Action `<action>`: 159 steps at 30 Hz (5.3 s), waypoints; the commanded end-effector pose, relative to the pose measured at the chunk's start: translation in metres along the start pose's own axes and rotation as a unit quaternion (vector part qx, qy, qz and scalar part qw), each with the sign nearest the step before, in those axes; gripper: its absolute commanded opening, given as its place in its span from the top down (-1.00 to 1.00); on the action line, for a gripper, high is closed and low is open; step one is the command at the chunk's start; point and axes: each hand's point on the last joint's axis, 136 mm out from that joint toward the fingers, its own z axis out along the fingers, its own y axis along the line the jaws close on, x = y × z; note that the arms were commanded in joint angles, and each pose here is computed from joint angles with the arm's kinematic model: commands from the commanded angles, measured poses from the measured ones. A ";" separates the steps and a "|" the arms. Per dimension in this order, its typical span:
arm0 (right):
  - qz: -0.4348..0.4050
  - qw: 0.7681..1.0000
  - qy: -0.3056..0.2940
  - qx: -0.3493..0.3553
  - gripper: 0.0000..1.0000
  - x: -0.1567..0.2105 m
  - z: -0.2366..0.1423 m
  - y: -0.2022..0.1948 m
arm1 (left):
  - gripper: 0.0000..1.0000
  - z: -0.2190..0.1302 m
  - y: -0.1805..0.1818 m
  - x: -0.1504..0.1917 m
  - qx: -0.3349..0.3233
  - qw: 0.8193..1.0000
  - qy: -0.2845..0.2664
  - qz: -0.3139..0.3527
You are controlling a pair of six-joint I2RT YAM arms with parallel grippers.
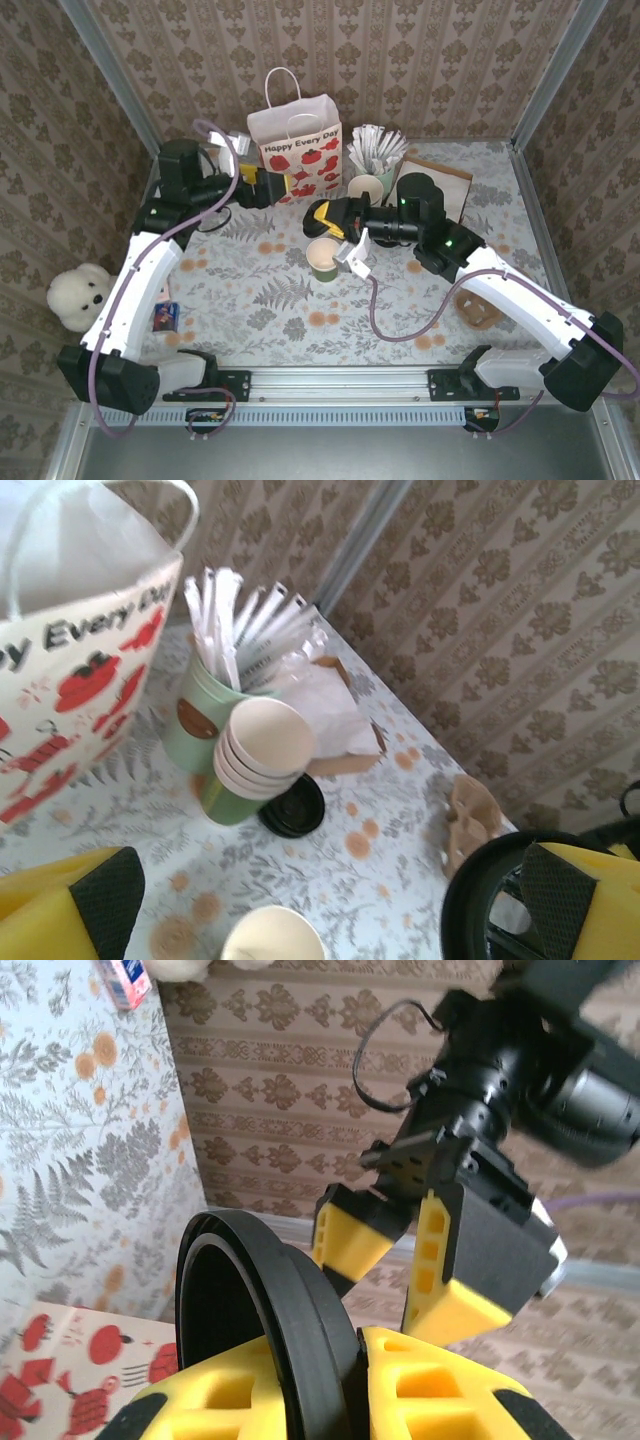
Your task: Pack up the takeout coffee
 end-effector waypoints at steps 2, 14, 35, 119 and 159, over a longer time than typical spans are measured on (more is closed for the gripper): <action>-0.115 0.992 -0.053 0.015 1.00 -0.022 -0.005 -0.008 | -1.00 -0.005 -0.029 0.015 0.077 0.995 0.051 0.024; -0.191 0.968 -0.160 0.011 1.00 -0.054 -0.011 -0.007 | -0.97 -0.024 -0.087 0.057 0.179 0.964 0.107 0.165; -0.215 0.957 -0.194 0.025 1.00 -0.063 -0.002 -0.012 | -0.25 -0.013 -0.082 0.077 0.187 0.945 0.206 0.172; 0.182 0.980 0.083 0.022 -1.00 -0.011 -0.011 -0.024 | 1.00 0.005 -0.017 0.058 0.054 0.976 0.159 0.138; 0.949 0.110 0.296 0.025 -0.99 0.026 -0.030 0.200 | 1.00 0.071 0.050 0.186 -0.346 0.876 0.283 -0.181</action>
